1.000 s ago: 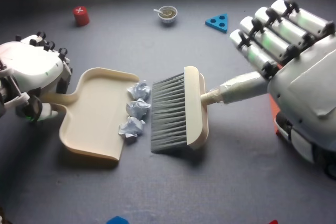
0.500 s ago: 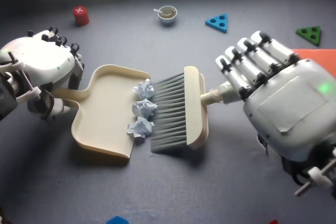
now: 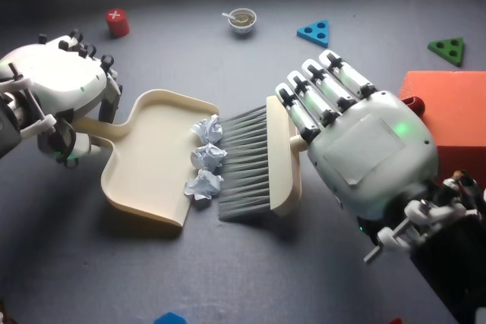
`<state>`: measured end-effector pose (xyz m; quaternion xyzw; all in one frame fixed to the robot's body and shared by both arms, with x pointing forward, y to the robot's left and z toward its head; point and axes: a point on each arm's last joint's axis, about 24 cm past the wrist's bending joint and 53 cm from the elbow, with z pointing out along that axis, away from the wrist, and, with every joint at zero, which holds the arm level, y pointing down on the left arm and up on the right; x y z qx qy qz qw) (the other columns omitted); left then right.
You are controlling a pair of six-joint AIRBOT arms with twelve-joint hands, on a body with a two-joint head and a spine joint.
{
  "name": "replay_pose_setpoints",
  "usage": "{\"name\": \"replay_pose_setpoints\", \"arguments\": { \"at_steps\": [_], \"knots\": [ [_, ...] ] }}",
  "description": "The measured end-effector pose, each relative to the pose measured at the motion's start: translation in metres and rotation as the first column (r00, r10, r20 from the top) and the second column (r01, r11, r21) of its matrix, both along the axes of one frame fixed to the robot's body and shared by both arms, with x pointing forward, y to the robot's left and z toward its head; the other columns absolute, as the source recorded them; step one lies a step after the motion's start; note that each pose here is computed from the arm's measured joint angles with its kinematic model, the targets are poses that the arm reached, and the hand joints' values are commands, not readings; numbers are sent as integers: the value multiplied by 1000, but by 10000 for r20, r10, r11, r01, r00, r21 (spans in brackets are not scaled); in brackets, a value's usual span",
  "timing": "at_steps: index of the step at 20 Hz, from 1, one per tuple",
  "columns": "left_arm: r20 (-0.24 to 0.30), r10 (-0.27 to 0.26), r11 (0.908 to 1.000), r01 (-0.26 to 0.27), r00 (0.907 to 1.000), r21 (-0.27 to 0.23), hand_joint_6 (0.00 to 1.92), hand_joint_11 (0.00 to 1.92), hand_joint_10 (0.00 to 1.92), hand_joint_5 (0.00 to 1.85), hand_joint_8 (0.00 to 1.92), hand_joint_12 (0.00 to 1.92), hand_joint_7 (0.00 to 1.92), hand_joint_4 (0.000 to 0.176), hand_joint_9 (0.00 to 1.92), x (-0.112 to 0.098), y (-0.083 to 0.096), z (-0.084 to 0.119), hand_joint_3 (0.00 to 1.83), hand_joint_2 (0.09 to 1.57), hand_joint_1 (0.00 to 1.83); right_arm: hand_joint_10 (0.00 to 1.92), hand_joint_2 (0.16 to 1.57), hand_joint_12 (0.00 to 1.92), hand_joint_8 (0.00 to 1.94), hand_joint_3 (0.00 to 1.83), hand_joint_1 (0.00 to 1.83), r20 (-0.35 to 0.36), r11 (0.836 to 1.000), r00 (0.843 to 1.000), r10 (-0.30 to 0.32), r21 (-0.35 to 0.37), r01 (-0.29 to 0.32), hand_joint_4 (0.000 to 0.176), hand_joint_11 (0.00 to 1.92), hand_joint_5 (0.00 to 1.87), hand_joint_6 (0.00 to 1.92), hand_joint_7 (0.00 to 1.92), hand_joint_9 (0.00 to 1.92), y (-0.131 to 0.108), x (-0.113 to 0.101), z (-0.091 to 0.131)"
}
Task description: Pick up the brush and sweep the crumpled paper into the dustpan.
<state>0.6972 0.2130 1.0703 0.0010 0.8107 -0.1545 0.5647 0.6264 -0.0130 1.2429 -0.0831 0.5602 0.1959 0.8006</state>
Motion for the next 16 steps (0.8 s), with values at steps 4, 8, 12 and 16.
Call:
{"name": "replay_pose_setpoints", "arguments": {
  "at_steps": [4,8,12,16],
  "knots": [
    [54,-16,10000,16,10000,-43,1127,0,1,886,1,680,360,52,287,2,-1,3,0,1166,1027,10,938,47,11,0,1082,206,9999,9997,-114,45,113,0,266,261,12,239,244,5,10,3],
    [74,8,10000,-8,10000,-38,1025,0,1,952,4,742,405,15,300,3,-1,3,0,1133,1066,8,931,51,7,0,1111,343,9998,9992,-210,-6,210,0,273,275,9,227,244,7,17,2],
    [141,36,9999,-34,9999,-97,1049,0,6,936,3,724,396,0,305,4,-3,4,0,1140,1070,14,941,55,21,0,1116,365,9996,9990,-267,-46,269,0,282,291,11,283,276,9,21,0],
    [183,53,9998,-49,9998,-173,1149,0,4,873,4,634,361,57,267,4,-6,3,0,1172,1020,11,929,54,5,0,1111,502,9984,9974,-523,-199,534,0,277,304,9,265,269,7,32,-6]
  ]
}}
